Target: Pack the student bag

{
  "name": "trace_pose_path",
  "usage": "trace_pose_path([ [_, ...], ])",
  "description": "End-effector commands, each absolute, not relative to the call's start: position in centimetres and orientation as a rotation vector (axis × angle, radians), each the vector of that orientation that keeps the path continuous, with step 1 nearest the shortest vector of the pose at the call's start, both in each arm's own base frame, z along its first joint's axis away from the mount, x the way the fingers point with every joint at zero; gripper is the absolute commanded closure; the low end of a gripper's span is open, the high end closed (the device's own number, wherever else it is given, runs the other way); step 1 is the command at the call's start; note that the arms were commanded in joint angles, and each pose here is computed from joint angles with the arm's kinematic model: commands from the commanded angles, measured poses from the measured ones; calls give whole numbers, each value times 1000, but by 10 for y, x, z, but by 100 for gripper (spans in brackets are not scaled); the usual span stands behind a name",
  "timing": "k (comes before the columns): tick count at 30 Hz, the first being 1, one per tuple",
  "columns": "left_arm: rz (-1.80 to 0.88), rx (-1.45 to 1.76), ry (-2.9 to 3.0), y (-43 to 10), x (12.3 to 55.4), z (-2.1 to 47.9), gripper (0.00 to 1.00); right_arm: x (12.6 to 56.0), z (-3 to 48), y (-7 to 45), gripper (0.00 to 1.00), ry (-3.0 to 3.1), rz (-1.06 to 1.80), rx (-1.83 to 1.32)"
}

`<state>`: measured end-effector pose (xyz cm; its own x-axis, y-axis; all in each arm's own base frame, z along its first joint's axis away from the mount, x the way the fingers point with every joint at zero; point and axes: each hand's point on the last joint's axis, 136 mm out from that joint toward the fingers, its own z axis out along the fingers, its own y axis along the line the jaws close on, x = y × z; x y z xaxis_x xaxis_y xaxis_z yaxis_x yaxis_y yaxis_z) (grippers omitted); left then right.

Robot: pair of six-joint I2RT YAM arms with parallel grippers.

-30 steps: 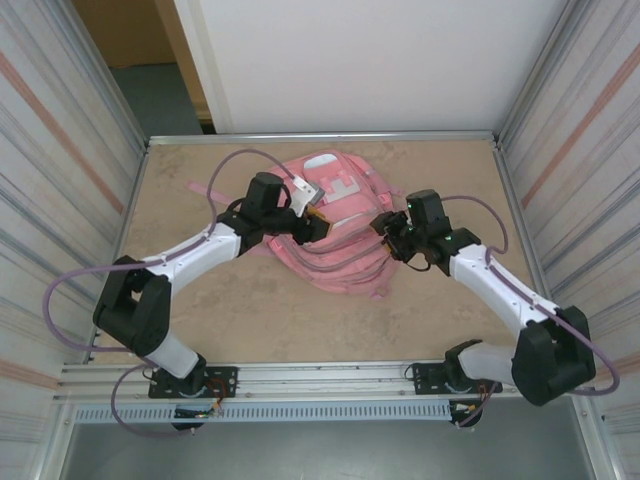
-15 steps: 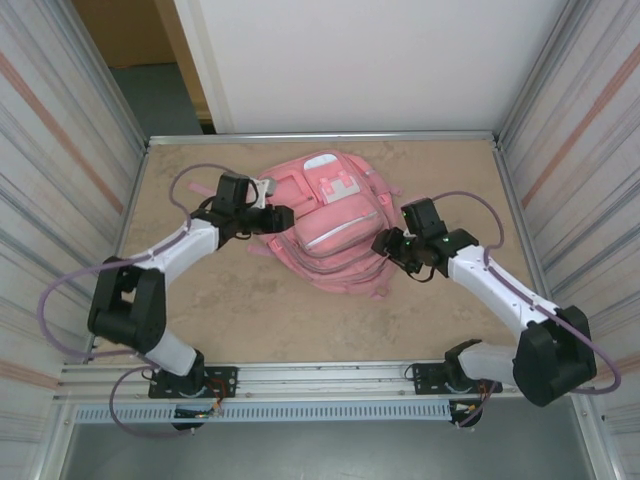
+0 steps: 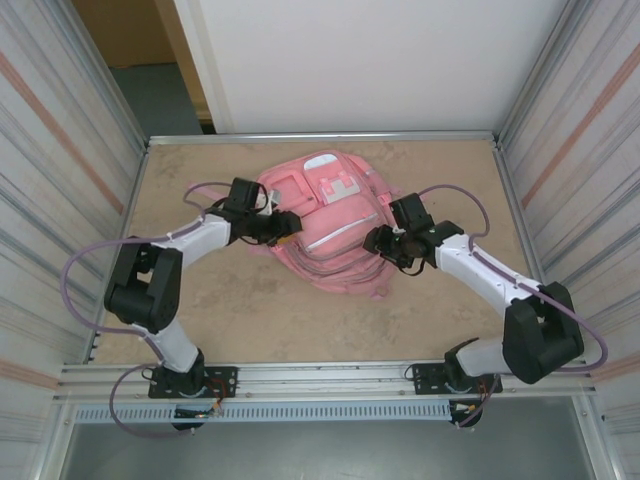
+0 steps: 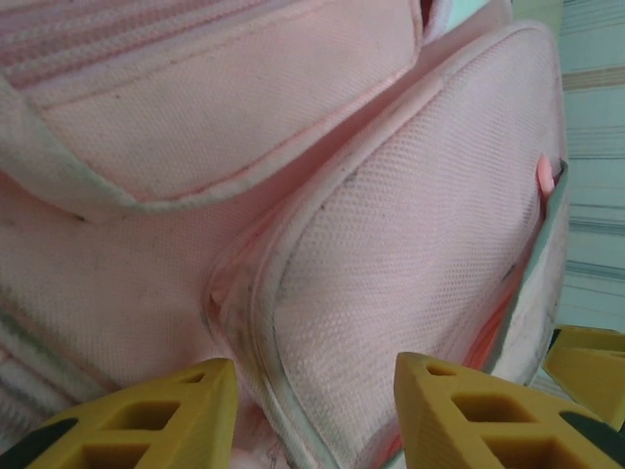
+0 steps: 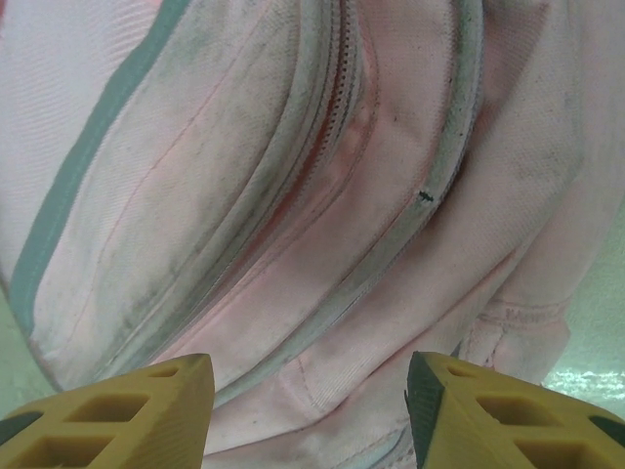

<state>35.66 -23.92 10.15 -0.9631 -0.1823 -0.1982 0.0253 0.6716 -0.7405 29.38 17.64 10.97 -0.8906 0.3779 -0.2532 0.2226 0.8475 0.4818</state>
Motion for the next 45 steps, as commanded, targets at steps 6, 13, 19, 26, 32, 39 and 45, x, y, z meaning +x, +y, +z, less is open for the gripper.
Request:
trace_pose_path([
  [6, -1315, -344, 2680, -262, 364, 68, 62, 334, 105, 185, 48, 2641, 837, 487],
  [13, -1302, -396, 2623, -239, 355, 78, 95, 355, 85, 188, 56, 2673, 850, 464],
  [19, -1357, -397, 2626, -234, 316, 81, 100, 383, 74, 214, 60, 2692, 896, 383],
  [26, -1370, -482, 2615, -237, 286, 77, 100, 411, 76, 242, 57, 2667, 921, 261],
  [32, -1327, -564, 2534, -230, 291, 105, 100, 389, 101, 231, 51, 2660, 890, 322],
  [39, -1298, -708, 2408, -216, 292, 134, 100, 320, 119, 191, 47, 2693, 493, 413],
  [45, -1444, -783, 2404, -225, 285, 144, 100, 268, 139, 241, 50, 2651, 555, 329],
])
